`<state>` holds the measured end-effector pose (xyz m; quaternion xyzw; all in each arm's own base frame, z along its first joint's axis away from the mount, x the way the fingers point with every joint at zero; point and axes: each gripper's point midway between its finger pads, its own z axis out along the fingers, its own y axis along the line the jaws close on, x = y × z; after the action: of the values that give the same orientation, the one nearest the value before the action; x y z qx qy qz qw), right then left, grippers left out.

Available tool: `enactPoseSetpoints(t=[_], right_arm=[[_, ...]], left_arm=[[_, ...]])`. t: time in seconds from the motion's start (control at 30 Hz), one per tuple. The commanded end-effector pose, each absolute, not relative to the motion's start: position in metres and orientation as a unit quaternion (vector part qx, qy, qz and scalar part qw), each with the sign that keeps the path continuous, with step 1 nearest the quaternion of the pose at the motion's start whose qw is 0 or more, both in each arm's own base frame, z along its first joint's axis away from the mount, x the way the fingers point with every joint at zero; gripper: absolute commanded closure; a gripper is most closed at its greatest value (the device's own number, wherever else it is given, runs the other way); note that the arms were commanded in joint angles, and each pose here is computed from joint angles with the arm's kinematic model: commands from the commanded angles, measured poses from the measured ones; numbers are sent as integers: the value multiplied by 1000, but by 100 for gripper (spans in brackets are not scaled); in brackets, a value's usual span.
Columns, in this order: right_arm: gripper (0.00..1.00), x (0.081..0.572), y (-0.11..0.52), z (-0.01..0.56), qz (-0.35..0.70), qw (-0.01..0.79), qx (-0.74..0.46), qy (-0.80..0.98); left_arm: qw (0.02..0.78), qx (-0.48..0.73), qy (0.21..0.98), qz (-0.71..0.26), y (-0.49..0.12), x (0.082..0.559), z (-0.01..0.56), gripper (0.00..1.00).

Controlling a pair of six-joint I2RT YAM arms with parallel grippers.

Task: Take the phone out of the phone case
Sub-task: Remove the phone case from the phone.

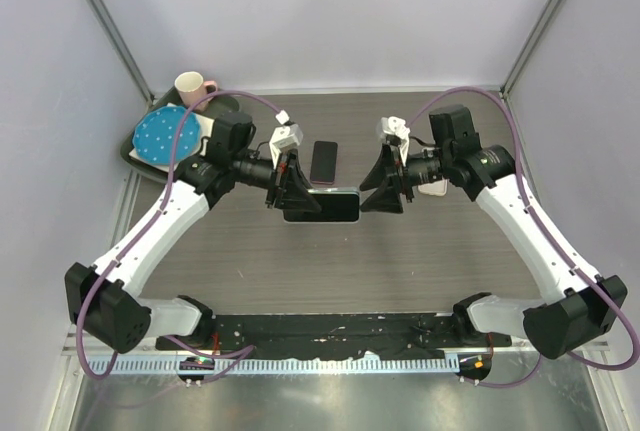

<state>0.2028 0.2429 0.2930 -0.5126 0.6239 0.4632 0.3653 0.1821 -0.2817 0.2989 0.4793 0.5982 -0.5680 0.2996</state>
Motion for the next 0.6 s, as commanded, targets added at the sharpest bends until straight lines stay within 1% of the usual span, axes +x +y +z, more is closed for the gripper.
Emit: enactPoseSetpoints(t=[0.0, 0.13, 0.17, 0.23, 0.3, 0.33, 0.37, 0.4, 0.43, 0.47, 0.53, 0.57], right_arm=[[38, 188, 249, 296, 486, 372, -555, 563], [37, 182, 251, 294, 496, 369, -563, 548], [40, 180, 252, 294, 498, 368, -565, 545], [40, 177, 254, 296, 510, 364, -568, 534], [44, 175, 256, 300, 521, 362, -568, 525], [50, 175, 258, 305, 530, 364, -566, 516], [54, 175, 259, 308, 533, 366, -568, 510], [57, 174, 259, 310, 535, 367, -570, 504], [60, 173, 259, 312, 537, 367, -570, 501], [60, 172, 259, 315, 538, 369, -572, 497], [58, 169, 258, 319, 535, 375, -575, 492], [58, 167, 257, 324, 527, 386, -582, 484]], left_arm=[[351, 527, 498, -592, -284, 166, 359, 100], [350, 518, 501, -598, -286, 170, 363, 100], [346, 513, 506, -601, -286, 170, 364, 100], [347, 510, 505, -604, -288, 172, 365, 100], [347, 505, 506, -607, -290, 174, 367, 100], [349, 505, 503, -608, -290, 174, 369, 100], [335, 490, 515, -619, -290, 173, 370, 100], [354, 495, 498, -617, -291, 176, 374, 100], [355, 487, 496, -625, -291, 176, 378, 100], [362, 478, 490, -632, -290, 178, 383, 100], [403, 445, 452, -660, -280, 176, 402, 100], [406, 439, 448, -665, -279, 179, 402, 100]])
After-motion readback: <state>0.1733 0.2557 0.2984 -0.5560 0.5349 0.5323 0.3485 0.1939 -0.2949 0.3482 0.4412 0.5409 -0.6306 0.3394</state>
